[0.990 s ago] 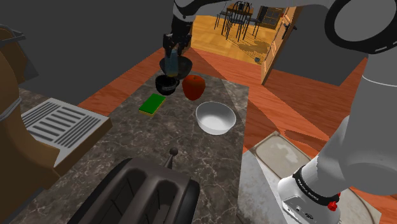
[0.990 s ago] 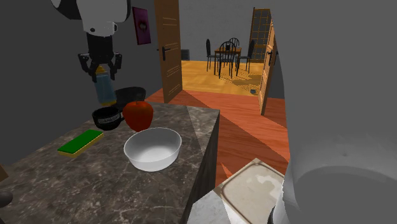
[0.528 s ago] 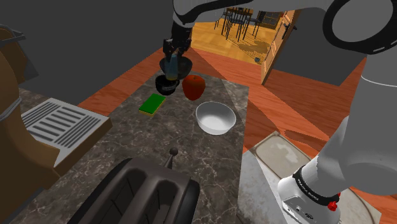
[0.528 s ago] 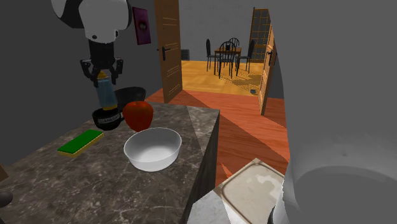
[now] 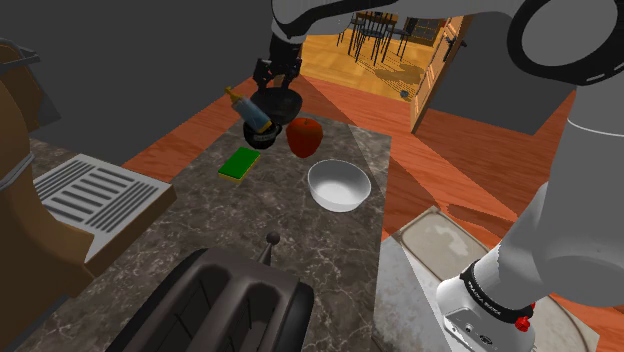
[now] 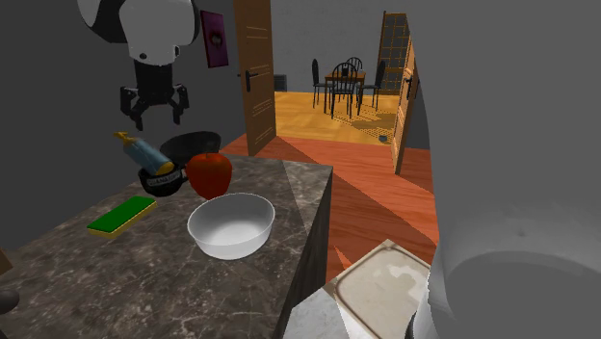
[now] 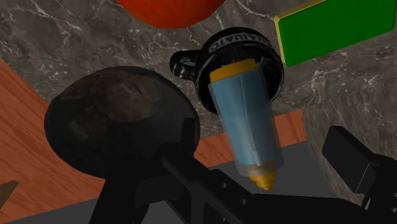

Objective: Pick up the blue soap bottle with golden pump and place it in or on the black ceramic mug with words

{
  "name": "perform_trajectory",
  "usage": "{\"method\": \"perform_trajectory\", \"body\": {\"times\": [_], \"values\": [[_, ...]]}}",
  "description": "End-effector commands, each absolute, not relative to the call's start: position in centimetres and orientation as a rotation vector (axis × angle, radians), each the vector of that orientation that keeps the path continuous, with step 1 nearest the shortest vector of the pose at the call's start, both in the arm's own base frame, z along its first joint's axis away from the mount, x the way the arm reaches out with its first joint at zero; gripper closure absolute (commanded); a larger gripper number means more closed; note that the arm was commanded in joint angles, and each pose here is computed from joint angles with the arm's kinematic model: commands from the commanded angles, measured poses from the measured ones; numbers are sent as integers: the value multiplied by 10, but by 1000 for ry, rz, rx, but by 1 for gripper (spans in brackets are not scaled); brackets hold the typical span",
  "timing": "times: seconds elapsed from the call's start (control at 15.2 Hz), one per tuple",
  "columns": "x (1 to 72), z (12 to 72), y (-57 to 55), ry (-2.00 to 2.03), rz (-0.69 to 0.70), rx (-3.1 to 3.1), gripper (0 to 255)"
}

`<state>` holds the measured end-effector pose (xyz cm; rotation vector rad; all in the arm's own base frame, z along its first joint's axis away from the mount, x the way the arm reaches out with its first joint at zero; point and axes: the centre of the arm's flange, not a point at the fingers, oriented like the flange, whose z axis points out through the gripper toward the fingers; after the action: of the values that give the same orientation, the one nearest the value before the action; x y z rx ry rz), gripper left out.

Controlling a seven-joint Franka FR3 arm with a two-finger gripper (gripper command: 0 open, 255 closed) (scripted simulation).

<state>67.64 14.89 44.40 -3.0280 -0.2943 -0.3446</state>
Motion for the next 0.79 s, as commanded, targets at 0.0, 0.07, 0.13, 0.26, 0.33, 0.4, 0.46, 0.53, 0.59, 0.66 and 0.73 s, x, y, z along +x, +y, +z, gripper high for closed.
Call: {"method": "perform_trajectory", "body": {"times": [0.0,0.07,0.13,0.26,0.33,0.4,0.46,0.53,0.59,0.66,0.73], "values": [[676,444,149,-294,-345,-3028,0],[674,457,148,-294,-345,-3028,0],[671,470,146,-294,-345,-3028,0],[666,493,144,-294,-345,-3028,0],[666,493,144,-294,-345,-3028,0],[666,493,144,-294,-345,-3028,0],[666,493,144,-294,-345,-3028,0],[666,493,144,-294,-345,-3028,0],[666,493,144,-294,-345,-3028,0],[666,493,144,-294,-345,-3028,0],[666,493,144,-294,-345,-3028,0]]}}
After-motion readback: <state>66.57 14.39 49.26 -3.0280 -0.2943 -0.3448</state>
